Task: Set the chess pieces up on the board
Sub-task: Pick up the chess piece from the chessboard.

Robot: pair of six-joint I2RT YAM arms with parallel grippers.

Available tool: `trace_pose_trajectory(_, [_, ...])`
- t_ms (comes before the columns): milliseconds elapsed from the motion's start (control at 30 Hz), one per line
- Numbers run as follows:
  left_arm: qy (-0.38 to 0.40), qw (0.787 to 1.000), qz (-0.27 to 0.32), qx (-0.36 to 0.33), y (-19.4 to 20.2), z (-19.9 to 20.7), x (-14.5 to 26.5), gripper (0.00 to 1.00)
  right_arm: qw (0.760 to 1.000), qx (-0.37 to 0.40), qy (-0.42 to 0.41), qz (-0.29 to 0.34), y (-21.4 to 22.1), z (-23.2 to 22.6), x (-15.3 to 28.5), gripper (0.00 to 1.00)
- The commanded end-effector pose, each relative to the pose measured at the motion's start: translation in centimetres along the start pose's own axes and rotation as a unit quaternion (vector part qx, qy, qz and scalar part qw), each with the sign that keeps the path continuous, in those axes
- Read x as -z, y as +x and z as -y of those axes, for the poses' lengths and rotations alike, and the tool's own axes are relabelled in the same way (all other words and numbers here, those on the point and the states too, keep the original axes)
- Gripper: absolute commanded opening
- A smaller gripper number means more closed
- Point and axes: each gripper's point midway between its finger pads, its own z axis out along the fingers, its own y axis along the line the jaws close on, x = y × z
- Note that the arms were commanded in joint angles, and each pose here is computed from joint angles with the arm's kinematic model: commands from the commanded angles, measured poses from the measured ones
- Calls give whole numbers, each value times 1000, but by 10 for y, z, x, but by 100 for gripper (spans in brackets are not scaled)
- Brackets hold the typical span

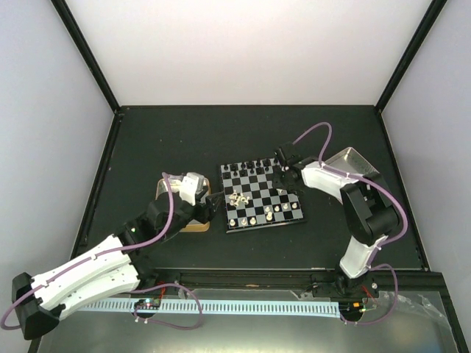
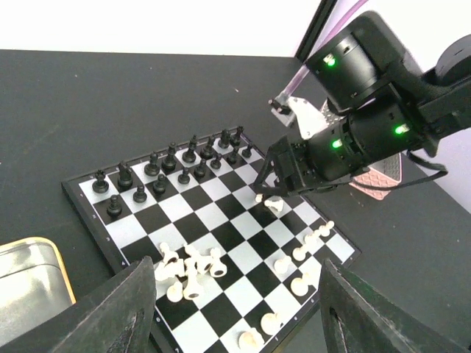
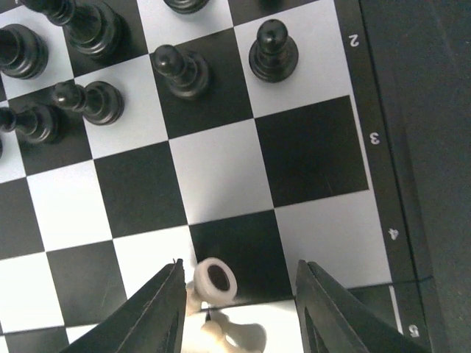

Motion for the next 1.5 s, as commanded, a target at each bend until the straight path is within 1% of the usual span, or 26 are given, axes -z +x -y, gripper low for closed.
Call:
trace_pose_trajectory(0, [-5, 999, 30, 13, -14, -2, 5, 62, 1000, -2, 9, 4, -9, -4, -6, 42])
trace_pose_trajectory(300, [-3, 999, 29, 15, -13, -1, 4, 62, 1000, -5, 6, -4, -5, -15, -9, 30])
trace_pose_trajectory(533, [-5, 1000, 24, 16, -9, -3, 4, 62, 1000, -6, 25, -3, 1, -17, -8, 28])
trace_pose_trajectory(633, [-3, 1000, 23, 18, -9, -2, 4, 62, 999, -8, 32, -2, 1, -19, -9, 24])
trace_pose_trajectory(767, [2, 1000, 23, 18, -11, 0, 6, 62, 999, -5, 36, 1, -2, -27, -10, 21])
trace_pose_trajectory(967, [-4, 1000, 20, 22, -9, -3, 6, 62, 1000, -6, 30, 8, -5, -35, -10, 9])
trace_pose_trajectory(1033, [-8, 999, 15, 28, -5, -5, 4, 63, 1000, -8, 17, 11, -5, -40, -7, 7])
trace_pose_trajectory(1267, [-19, 998, -15, 62, 15, -9, -9, 66, 997, -25, -67, 28, -10, -64, 14, 7])
trace_pose_trajectory(1367, [-7, 996, -34, 77, 27, -5, -18, 67, 992, -32, -123, 27, -7, -78, 28, 7])
trace_pose_trajectory(1467, [16, 995, -45, 85, 34, 3, -27, 67, 980, -43, -194, 18, 1, -96, 48, 7])
